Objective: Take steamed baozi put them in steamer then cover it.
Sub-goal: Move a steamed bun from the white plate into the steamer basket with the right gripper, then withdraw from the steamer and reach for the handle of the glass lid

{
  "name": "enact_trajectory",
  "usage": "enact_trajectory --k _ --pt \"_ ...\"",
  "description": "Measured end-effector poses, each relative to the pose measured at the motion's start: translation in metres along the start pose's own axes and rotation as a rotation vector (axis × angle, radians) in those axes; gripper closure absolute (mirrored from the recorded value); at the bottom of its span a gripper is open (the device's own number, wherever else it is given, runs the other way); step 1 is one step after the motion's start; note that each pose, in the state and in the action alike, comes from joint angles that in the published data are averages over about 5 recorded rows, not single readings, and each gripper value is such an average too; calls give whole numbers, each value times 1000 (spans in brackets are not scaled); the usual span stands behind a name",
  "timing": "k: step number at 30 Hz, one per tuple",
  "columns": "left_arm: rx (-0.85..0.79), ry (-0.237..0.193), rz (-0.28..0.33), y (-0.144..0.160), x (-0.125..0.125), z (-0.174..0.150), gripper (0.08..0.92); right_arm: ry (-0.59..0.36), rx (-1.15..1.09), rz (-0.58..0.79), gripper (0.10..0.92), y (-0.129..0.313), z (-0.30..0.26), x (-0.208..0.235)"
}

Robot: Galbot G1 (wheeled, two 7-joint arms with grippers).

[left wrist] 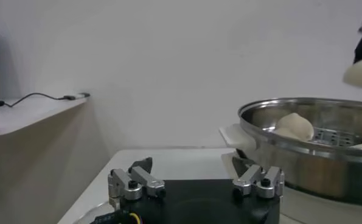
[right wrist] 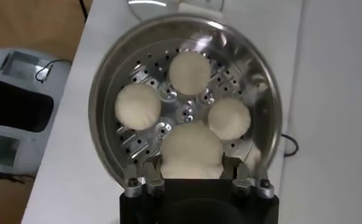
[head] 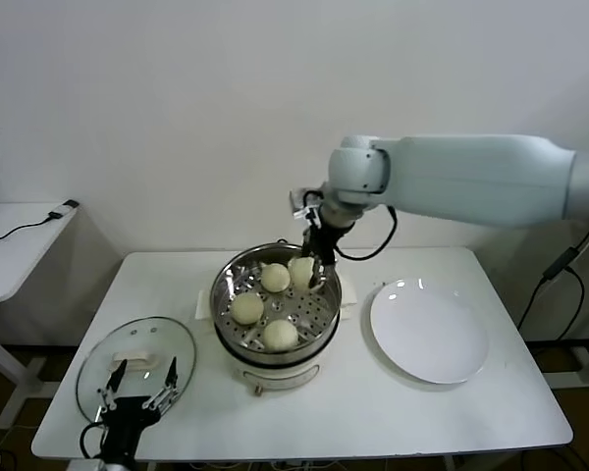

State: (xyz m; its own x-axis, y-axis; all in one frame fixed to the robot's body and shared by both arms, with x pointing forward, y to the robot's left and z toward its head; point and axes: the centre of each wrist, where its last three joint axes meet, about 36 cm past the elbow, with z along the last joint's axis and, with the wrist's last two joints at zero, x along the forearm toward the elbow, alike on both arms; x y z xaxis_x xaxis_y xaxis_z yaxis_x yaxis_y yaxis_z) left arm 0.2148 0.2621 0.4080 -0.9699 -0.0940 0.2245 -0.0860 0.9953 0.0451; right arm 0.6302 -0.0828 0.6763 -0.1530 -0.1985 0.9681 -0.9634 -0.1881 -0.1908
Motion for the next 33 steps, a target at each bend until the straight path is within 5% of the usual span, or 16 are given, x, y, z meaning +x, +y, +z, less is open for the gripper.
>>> enact_trajectory --k 17,27,33 --pt "8 -2 -1 0 -1 -1 177 55 -24 9 358 10 11 -83" --pt "3 -6 -1 2 -1 -1 177 -5 -32 21 209 -2 12 -67" --pt "-1 -13 6 2 -2 -2 177 -101 -69 58 200 -16 19 -28"
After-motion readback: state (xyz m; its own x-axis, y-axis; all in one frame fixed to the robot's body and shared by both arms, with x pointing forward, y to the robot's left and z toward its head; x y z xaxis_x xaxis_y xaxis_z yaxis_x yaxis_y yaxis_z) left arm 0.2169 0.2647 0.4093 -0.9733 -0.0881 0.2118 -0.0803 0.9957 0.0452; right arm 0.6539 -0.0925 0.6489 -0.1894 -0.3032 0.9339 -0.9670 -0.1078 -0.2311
